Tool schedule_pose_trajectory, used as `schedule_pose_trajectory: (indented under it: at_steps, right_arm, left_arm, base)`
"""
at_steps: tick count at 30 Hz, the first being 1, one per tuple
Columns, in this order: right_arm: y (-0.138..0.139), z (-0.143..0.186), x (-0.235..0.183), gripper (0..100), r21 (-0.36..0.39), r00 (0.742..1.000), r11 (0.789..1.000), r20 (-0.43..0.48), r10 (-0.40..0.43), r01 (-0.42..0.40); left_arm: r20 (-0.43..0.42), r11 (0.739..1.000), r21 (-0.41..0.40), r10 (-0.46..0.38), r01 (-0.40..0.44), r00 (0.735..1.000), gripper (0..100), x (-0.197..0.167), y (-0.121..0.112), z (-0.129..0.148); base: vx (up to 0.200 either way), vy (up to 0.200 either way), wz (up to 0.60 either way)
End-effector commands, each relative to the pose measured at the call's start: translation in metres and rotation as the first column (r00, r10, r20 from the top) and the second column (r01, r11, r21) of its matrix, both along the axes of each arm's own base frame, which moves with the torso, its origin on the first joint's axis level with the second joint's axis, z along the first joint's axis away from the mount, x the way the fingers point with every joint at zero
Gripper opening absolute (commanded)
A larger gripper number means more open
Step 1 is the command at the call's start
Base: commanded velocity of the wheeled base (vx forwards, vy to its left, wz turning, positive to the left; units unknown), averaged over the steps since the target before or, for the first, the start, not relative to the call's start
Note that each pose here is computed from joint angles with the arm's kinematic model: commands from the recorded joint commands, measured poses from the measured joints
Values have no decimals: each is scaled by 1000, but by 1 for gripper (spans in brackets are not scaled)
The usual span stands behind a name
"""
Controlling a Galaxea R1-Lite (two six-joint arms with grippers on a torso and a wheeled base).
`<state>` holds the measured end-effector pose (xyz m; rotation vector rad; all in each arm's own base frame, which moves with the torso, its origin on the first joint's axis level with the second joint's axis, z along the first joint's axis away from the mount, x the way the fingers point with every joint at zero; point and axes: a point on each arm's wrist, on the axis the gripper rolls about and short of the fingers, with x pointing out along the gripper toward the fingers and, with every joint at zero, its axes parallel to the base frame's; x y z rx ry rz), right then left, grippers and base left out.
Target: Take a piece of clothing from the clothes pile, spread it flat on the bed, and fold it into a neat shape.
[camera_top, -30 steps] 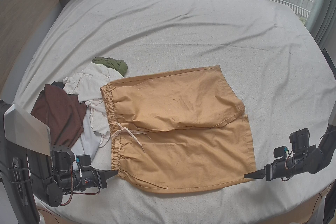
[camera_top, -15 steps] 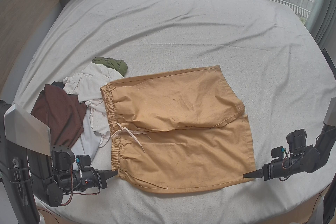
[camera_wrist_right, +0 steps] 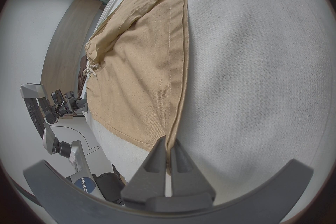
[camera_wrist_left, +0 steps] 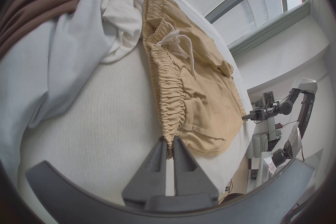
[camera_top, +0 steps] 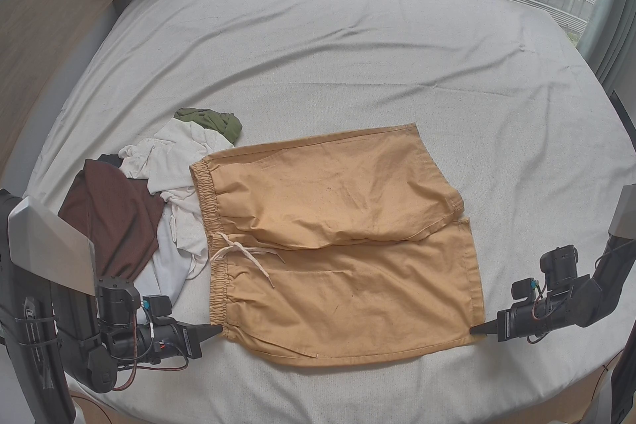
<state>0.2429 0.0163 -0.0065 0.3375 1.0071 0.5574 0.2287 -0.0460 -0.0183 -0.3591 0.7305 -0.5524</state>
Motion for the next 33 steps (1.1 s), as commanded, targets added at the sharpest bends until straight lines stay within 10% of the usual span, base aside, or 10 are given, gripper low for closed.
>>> schedule_pose_trajectory:
  at_steps: [1, 18, 33]
  right_arm:
    - [4, 0, -4, 0, 0, 1000, 1000, -8, 18, -18]
    - [12, 14, -14, 0, 2, 997, 998, 41, 69, -69]
    - [18, 65, -11, 0, 80, 938, 984, 323, 124, -157]
  left_arm:
    - [-53, 1000, 7, -2, 3, 999, 0, -12, 2, -2]
    - [-46, 999, 37, -12, 13, 999, 0, -16, 16, -6]
    - [141, 994, -88, -52, 65, 989, 0, -5, 7, 40]
  base:
    - [0, 0, 0]
    - [0, 0, 0]
    - [0, 0, 0]
